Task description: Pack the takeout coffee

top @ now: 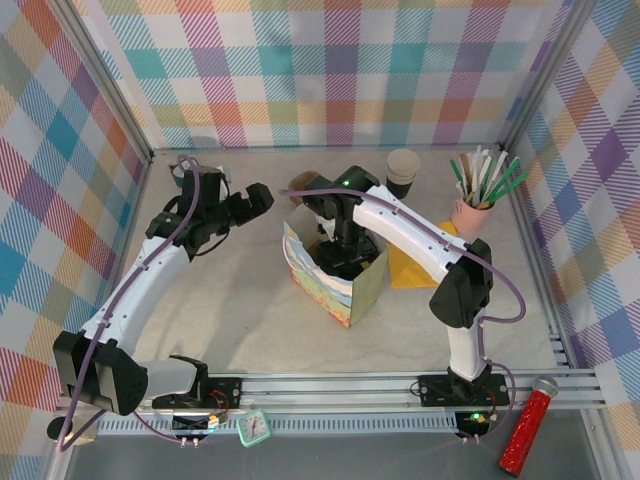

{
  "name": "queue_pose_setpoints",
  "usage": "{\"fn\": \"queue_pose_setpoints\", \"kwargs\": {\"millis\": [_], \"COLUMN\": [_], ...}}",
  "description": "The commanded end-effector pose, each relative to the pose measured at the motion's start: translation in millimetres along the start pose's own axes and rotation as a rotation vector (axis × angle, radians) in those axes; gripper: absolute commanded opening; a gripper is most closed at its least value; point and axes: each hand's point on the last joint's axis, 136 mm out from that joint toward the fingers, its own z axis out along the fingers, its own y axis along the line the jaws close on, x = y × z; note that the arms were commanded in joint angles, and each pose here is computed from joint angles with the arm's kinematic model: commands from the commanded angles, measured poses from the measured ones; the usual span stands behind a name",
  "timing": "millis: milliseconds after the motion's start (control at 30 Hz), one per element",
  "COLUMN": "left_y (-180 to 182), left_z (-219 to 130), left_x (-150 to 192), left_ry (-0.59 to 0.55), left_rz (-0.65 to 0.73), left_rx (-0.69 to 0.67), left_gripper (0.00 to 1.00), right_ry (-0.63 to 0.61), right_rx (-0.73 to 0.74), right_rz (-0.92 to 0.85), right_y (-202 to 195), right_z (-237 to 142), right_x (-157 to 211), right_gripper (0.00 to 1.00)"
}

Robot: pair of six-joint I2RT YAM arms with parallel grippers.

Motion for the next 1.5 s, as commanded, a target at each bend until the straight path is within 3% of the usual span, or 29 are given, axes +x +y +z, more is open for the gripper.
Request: {"fn": "queue_pose_setpoints", "kwargs": {"millis": [0, 1467], "left_y": [-4.2, -1.1], "left_z": [-16.2, -22.1], "left_x": [-12.3, -9.7], "left_ry": [-0.041, -0.038], "left_rz": [0.015, 0.02], "left_rx": [0.01, -0.002], "left_gripper": [1.0, 1.0], "right_ry": [0.179, 0.217], "right_rx": [0.038, 0.075], "right_rz": [0.014, 0.045], "right_y": [-13.0, -28.0], "right_z": [-2.3, 5.6], "right_x": [41.2, 48.7], "right_gripper": [0.72, 0.73]}}
